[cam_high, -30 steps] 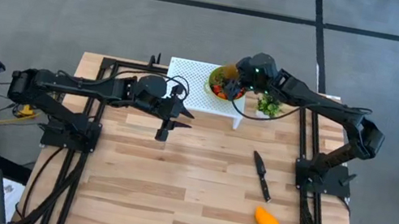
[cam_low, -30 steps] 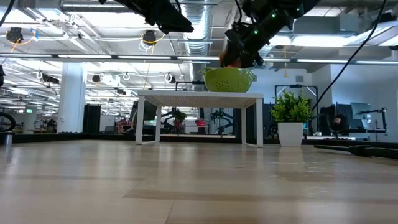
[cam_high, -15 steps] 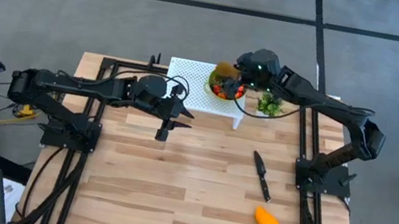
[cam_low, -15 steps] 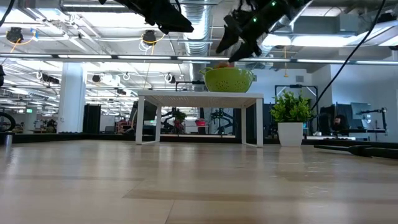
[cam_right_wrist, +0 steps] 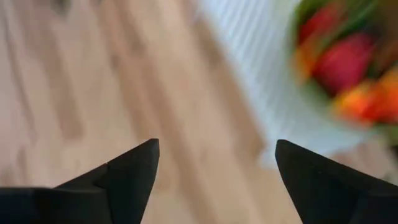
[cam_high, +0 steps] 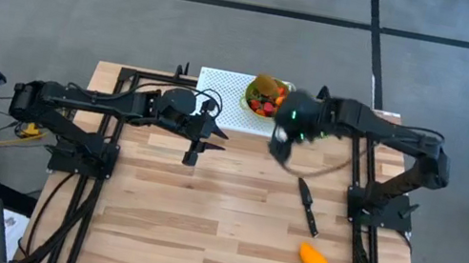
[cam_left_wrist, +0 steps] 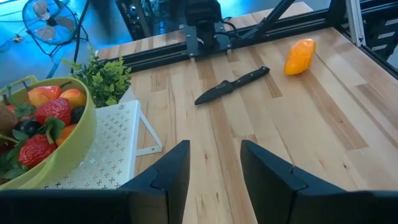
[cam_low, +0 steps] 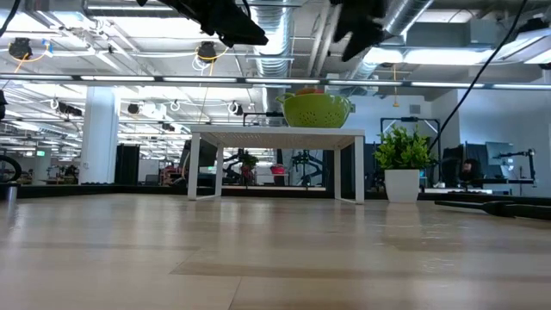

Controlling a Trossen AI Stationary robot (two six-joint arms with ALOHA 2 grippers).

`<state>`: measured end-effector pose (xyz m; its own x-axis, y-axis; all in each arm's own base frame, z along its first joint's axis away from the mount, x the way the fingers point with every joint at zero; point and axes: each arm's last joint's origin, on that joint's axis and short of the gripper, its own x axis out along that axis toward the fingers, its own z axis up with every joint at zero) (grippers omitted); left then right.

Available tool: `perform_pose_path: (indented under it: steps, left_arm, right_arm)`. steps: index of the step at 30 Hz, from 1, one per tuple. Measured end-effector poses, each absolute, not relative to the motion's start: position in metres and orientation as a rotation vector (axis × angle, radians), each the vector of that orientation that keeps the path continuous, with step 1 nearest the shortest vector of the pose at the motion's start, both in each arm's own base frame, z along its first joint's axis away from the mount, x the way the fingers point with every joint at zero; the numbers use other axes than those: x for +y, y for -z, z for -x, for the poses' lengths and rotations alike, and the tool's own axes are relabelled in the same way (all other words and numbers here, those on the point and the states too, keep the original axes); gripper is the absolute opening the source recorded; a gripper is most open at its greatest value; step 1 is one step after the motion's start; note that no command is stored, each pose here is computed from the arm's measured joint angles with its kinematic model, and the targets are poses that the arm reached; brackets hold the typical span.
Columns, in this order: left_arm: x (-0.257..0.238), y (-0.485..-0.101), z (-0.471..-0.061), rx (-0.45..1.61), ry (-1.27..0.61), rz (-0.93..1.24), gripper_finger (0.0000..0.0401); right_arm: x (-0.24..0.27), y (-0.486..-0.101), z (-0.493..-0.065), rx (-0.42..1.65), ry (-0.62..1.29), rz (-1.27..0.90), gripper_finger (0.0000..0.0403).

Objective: Pick & Place Fruit
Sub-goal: Put the yellow mango into the green strainer bowl

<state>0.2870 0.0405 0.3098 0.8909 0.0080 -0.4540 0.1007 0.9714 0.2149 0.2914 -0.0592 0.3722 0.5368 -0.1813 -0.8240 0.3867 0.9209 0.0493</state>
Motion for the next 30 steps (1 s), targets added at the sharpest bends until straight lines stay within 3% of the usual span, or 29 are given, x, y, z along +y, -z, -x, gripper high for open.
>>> perform_pose_path:
  steps: [5,10,21,30]
  left_arm:
    - [0.040,-0.310,-0.287,0.470,0.049,-0.237,0.0135]
    - [0.040,-0.310,-0.287,0.470,0.049,-0.237,0.0135]
    - [0.040,-0.310,-0.287,0.470,0.048,-0.237,0.0135]
    - [0.040,-0.310,-0.287,0.464,0.048,-0.238,0.0135]
  right_arm:
    - [-0.007,-0.360,-0.275,1.208,0.294,-0.267,0.0311]
    - [0.045,-0.347,-0.261,1.343,0.309,-0.309,0.0311]
    - [0.138,-0.317,-0.224,1.424,0.293,-0.318,0.0310]
    - [0.177,-0.290,-0.204,1.420,0.349,-0.465,0.0310]
